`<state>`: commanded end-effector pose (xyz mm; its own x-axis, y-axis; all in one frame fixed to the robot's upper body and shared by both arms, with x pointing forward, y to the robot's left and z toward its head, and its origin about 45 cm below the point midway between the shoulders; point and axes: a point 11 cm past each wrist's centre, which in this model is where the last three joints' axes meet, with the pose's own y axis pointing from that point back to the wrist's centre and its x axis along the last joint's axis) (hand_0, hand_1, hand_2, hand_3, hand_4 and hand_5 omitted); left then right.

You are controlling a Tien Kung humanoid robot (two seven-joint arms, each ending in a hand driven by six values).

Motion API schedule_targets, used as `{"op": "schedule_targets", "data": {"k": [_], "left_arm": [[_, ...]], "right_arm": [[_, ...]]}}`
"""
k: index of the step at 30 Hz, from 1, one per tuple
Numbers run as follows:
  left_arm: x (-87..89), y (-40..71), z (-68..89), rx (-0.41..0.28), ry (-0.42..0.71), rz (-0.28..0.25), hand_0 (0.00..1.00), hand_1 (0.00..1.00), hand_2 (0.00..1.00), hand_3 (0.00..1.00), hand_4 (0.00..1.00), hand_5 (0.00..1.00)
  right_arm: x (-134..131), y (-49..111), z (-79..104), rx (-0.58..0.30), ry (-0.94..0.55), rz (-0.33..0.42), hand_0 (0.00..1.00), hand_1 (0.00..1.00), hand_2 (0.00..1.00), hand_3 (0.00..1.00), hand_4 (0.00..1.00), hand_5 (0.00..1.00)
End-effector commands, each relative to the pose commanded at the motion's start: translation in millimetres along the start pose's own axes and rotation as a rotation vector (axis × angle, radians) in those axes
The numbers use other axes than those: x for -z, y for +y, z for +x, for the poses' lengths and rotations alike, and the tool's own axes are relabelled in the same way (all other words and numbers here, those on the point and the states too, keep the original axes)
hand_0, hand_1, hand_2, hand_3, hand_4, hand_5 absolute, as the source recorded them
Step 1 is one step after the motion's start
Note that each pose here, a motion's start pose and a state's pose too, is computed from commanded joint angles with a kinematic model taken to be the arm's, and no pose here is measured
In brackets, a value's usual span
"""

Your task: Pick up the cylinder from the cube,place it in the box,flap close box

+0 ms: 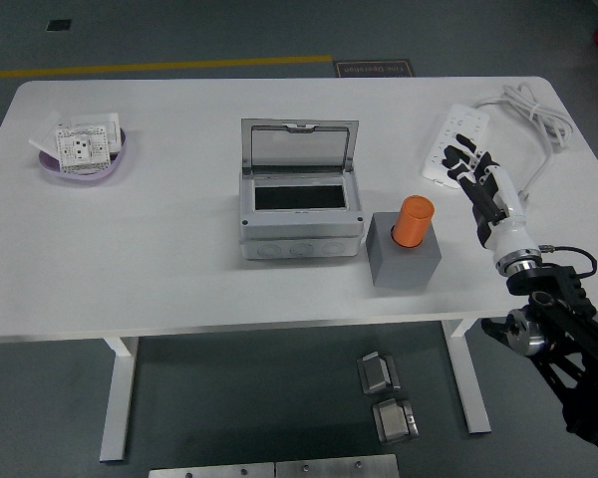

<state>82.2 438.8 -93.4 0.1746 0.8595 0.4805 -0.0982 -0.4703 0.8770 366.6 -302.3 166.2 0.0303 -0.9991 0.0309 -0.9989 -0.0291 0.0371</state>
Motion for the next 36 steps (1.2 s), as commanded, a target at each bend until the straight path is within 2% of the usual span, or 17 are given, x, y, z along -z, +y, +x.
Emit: {"op": "schedule_targets", "data": {"k": [6,7,9,30,31,36], "left_arm": [[-1.1,0.3,-1.4,0.002,-0.002,-0.002,0.622,0.626,0.594,0.684,0.713,0.266],[-1.6,0.4,-1.6,0.003,-0.003,-0.003,0.622,0.626,0.593,0.685,0.712,0.266],[-2.8,0.5,-2.0,0.003,-0.004,-0.006,0.622,0.626,0.593,0.685,0.712,0.266],[-9.7,1.6,-3.9,0.007,-0.010,-0.019,0.622,0.626,0.594,0.685,0.711,0.265],[-9.8,1.6,-3.9,0.007,-0.011,-0.019,0.622,0.626,0.593,0.684,0.710,0.265],[-12.5,1.8,-3.0,0.006,-0.012,-0.024,0.622,0.626,0.593,0.684,0.710,0.265]], "right_arm": [[-10.8,2.7,-16.6,0.051,0.000,-0.033,0.802,0.816,0.847,0.901,0.756,0.273],[-12.2,3.1,-19.1,0.060,0.000,-0.038,0.797,0.817,0.847,0.908,0.732,0.228],[-13.7,3.6,-22.0,0.072,0.002,-0.044,0.797,0.817,0.847,0.908,0.732,0.228],[-23.6,7.1,-29.1,0.120,0.020,-0.074,0.773,0.807,0.786,0.893,0.719,0.207],[-24.1,7.4,-29.1,0.120,0.026,-0.073,0.769,0.793,0.759,0.861,0.717,0.205],[-25.0,8.4,-28.2,0.115,0.042,-0.065,0.769,0.793,0.759,0.861,0.717,0.205]]}}
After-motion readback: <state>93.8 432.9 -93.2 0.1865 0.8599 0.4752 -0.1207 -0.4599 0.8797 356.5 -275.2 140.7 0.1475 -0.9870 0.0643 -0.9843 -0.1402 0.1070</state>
